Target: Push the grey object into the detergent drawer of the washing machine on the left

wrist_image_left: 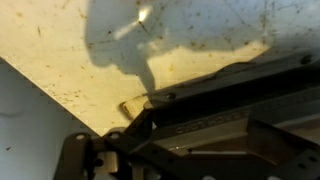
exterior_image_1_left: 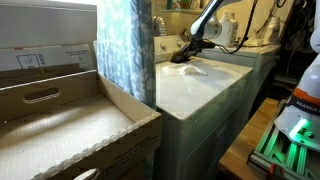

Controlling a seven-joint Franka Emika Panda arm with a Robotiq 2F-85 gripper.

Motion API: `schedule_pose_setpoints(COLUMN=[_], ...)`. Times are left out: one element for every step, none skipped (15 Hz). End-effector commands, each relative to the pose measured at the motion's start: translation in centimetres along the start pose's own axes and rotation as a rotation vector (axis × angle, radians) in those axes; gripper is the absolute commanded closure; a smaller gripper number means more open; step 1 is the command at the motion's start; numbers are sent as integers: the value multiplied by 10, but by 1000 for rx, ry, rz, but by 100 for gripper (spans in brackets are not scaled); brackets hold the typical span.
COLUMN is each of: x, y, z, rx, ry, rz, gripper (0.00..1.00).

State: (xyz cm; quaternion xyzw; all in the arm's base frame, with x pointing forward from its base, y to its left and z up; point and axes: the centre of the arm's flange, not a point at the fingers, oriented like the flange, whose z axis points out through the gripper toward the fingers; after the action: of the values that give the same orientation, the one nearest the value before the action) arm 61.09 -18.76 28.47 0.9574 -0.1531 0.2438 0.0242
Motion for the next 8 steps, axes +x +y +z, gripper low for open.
schedule_pose_setpoints(x=[37, 39, 41, 43, 45, 47, 48, 49], y=[1, 1, 0, 0, 0, 0, 1, 2], z=[17, 16, 13, 11, 9, 8, 9, 9], rx=[-3, -5, -4, -8, -12, -8, -12, -8], ry=[47, 40, 33, 27, 25, 10, 0, -13], rz=[68, 85, 104, 130, 158, 193, 227, 259], gripper=[0, 0, 0, 0, 0, 0, 0, 0])
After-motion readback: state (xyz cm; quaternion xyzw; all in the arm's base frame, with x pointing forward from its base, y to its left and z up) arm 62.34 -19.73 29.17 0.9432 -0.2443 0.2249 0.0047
